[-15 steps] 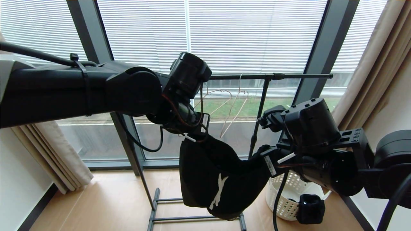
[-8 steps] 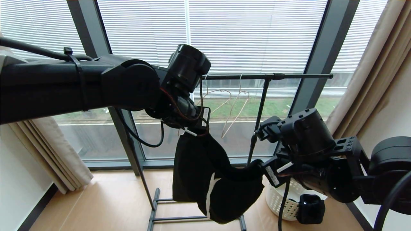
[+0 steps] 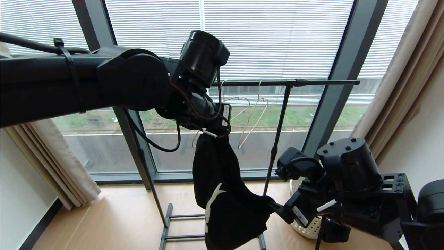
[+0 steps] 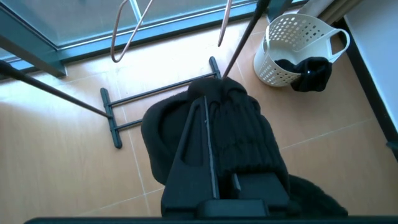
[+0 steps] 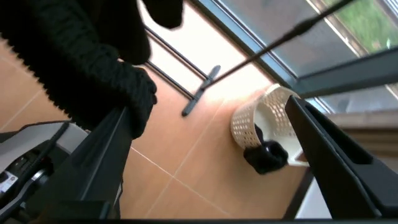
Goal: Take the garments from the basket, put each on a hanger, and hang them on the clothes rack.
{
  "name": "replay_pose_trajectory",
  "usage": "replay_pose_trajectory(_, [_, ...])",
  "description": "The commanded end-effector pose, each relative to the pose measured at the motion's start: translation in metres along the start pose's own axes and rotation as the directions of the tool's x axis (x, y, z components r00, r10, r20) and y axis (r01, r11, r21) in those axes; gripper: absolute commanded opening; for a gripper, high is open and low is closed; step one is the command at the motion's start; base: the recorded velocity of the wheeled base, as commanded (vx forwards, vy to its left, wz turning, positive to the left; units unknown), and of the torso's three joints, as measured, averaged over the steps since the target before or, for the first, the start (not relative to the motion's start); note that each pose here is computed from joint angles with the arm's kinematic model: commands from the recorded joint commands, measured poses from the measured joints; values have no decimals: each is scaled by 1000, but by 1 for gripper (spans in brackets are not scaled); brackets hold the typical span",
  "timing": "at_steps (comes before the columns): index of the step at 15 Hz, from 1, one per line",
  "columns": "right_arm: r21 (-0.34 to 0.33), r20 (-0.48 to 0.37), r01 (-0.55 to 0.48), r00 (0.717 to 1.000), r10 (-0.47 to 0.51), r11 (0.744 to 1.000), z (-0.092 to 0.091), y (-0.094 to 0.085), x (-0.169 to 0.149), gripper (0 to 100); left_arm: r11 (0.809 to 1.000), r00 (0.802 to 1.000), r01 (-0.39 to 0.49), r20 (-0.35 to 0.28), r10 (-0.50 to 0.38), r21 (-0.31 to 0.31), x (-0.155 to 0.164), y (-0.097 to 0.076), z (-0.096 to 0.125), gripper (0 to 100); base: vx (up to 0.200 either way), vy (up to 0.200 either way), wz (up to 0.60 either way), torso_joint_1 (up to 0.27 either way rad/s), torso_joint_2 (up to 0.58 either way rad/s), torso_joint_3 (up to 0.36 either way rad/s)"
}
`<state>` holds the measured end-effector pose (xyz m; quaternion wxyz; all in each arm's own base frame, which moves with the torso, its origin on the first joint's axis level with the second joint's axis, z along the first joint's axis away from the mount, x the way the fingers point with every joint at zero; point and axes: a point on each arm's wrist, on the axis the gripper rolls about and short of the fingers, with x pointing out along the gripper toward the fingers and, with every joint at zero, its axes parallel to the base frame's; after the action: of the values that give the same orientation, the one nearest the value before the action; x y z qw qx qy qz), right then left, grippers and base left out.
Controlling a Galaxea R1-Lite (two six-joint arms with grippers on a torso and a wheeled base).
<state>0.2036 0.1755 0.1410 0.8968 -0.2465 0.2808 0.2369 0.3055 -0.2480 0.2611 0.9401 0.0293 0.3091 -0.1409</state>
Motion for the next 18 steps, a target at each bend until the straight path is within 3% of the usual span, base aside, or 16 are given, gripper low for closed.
replay_pose_trajectory(1, [-31,30,-62,998,63,998,-12,3,-3,100,1000,1000,8,16,-8,-4,-7,0,3,0,0,0,0,0,0,0])
replay_pose_trajectory(6, [-132,79,-155,983,167,979,-29,-2,-1,100,1000,999,22,42,-21,-19,-13,-3,8,0,0,0,0,0,0,0])
replay_pose_trajectory(10, [-125,217,-243,939,265,962,-29,-11,1,100,1000,999,18,37,-18,-18,-8,-4,7,0,0,0,0,0,0,0])
replay_pose_trajectory(12, [-121,240,-255,930,277,959,-26,-12,3,100,1000,999,22,34,-22,-13,-8,-6,6,0,0,0,0,0,0,0])
replay_pose_trajectory(15, [-31,288,-272,919,269,962,-17,-12,5,100,999,999,36,32,-35,-3,-10,-12,4,0,0,0,0,0,0,0])
replay_pose_trajectory(16, [47,328,-326,898,294,944,-7,-3,2,100,999,999,41,31,-41,1,-11,-14,3,0,0,0,0,0,0,0])
replay_pose_trajectory(18, [108,351,-381,879,323,918,2,9,0,100,999,999,44,27,-44,6,-11,-16,2,0,0,0,0,0,0,0])
